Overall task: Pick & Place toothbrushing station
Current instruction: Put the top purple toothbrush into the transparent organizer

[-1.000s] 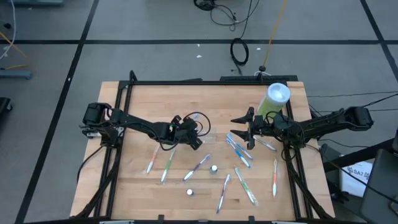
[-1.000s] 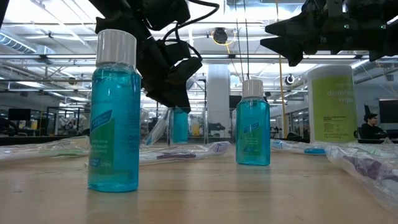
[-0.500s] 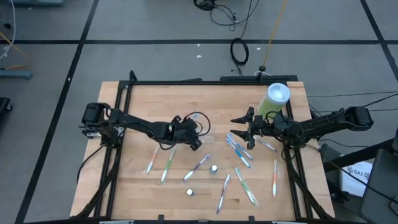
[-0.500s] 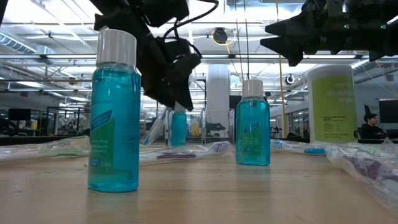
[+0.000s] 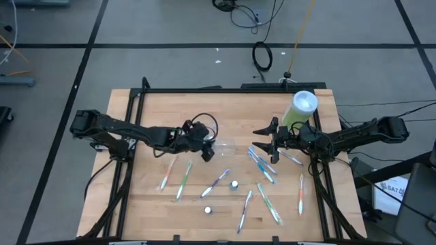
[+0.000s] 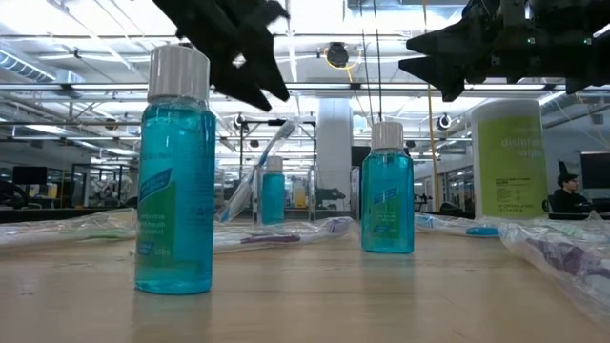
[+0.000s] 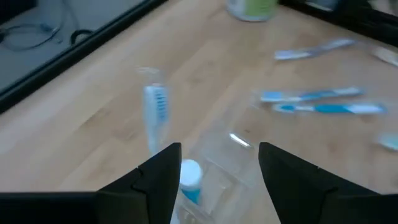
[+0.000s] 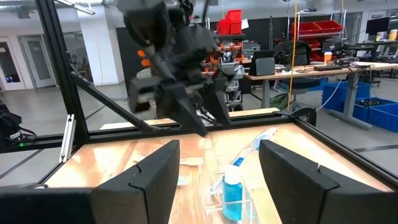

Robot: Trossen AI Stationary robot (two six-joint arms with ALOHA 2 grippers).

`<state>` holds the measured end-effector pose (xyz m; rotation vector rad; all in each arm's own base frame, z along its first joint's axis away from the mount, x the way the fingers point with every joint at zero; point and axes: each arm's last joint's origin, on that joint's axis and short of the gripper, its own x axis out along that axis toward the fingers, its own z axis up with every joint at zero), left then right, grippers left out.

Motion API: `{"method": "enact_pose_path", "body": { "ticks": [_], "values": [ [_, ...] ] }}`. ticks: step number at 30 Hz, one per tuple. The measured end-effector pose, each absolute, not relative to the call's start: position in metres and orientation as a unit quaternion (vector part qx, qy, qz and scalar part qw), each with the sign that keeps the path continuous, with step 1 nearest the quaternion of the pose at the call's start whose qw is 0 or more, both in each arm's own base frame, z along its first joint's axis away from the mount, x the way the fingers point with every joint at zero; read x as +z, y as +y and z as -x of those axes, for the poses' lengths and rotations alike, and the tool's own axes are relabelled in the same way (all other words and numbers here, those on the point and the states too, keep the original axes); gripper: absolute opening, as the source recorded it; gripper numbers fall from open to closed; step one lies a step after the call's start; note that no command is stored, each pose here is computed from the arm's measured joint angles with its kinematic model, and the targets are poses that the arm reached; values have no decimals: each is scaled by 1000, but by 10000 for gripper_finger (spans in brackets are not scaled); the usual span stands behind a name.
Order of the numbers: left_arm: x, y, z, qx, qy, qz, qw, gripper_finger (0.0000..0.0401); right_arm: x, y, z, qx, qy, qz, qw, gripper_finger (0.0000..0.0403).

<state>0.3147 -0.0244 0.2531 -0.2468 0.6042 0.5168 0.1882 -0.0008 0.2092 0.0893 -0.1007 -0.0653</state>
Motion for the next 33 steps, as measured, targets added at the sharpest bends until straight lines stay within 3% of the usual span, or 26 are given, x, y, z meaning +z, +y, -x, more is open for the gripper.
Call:
{"method": "enact_pose_path", "body": {
  "ticks": [6, 13, 17, 25, 33],
  "values": [
    [270, -36, -292, 200, 326, 81, 920, 223, 208, -1, -188, -30, -45, -65, 996, 212],
    [304, -34, -254, 251, 284, 57, 924, 223, 207, 9, -191, -7, -25, -72, 997, 212],
    [304, -29, -237, 272, 270, 36, 923, 223, 219, 26, -208, 15, 23, -54, 998, 212],
    [269, -25, -212, 254, 276, 49, 926, 223, 213, 45, -239, -104, 195, -33, 975, 212],
    [280, -22, -201, 247, 231, 65, 939, 223, 189, 29, -213, -200, 356, -78, 909, 212]
  ]
}}
